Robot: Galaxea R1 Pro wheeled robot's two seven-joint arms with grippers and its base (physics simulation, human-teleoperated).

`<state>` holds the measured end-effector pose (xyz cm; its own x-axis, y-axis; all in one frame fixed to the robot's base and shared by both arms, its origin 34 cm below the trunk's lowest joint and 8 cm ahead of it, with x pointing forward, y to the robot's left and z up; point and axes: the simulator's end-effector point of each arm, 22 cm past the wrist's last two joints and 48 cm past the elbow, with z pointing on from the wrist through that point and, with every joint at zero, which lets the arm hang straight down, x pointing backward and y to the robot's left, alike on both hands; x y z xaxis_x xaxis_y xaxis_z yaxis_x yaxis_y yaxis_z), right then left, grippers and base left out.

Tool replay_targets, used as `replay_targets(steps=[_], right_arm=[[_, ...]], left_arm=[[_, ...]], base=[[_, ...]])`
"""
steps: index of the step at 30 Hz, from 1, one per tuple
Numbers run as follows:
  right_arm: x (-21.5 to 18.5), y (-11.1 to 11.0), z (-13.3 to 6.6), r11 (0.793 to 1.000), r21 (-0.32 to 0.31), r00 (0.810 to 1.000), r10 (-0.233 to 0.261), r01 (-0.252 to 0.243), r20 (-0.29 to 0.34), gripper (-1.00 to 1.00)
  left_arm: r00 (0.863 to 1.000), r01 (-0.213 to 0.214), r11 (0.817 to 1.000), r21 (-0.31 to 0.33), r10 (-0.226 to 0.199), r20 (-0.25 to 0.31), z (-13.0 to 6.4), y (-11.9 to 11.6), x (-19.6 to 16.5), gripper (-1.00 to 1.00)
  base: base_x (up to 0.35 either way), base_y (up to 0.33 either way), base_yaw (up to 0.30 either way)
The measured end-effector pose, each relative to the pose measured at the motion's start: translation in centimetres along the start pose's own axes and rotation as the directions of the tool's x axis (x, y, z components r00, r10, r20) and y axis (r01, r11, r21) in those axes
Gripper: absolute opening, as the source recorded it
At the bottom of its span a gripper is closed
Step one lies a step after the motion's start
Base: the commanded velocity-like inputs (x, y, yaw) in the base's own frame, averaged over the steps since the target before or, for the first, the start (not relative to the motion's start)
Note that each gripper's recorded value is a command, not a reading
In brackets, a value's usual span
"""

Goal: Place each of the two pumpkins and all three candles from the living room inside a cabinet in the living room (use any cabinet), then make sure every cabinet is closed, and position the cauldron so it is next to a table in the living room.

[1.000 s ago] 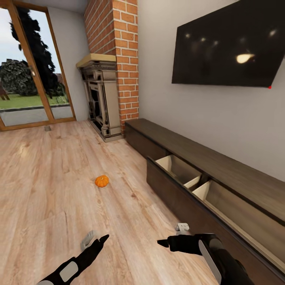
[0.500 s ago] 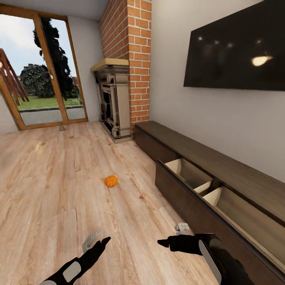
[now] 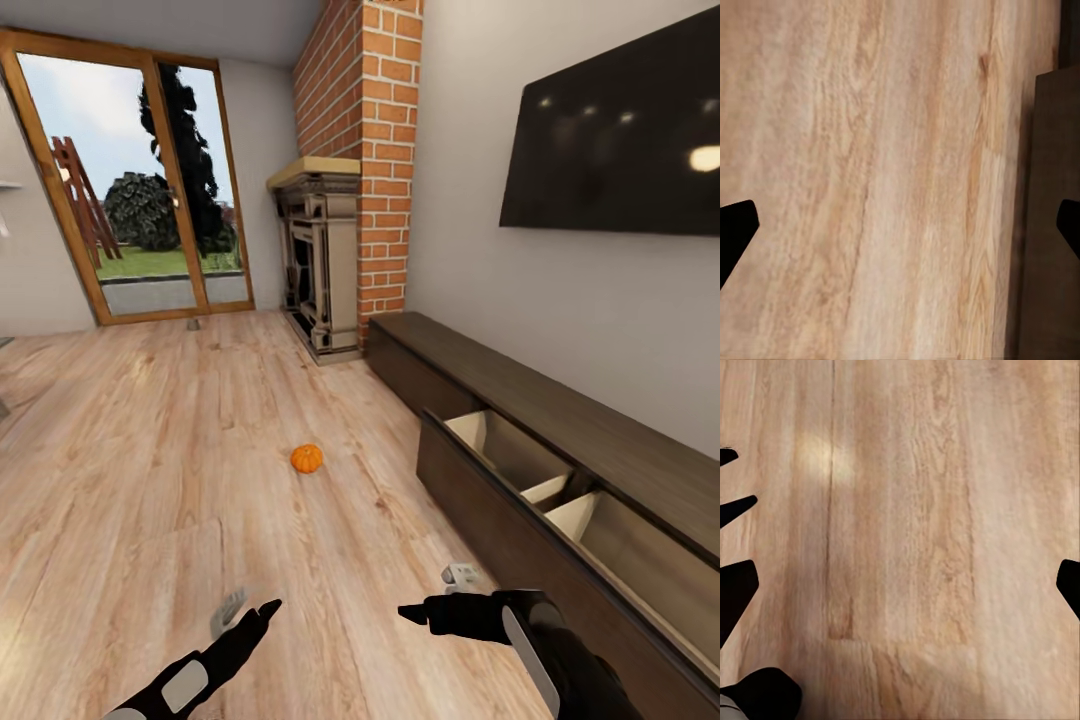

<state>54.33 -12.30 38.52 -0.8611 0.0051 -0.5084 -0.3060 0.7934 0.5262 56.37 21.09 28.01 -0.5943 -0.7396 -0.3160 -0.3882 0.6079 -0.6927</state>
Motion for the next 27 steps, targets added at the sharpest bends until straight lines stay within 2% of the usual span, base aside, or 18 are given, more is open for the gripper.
replay_targets(steps=[9,16,27], right_arm=[[-0.15,0.06,-0.13,1.000,0.000,1.000,-0.001,0.001,0.004,1.00],[-0.20,0.06,-0.17,1.000,0.000,1.000,0.000,0.000,0.006,1.00],[-0.31,0.06,-0.20,1.000,-0.002,1.000,0.002,-0.002,0.011,1.00]], left_arm=[[1.000,-0.001,1.000,0.002,0.001,0.002,-0.07,-0.15,-0.10,1.00],[1.000,-0.001,1.000,0.003,0.001,0.003,-0.08,-0.18,-0.12,1.00],[1.000,-0.001,1.000,0.002,0.001,0.002,-0.06,-0.21,-0.06,1.00]], base=[[0.053,0.000,0.240],[0.299,0.013,0.037],[0.332,0.115,0.001]])
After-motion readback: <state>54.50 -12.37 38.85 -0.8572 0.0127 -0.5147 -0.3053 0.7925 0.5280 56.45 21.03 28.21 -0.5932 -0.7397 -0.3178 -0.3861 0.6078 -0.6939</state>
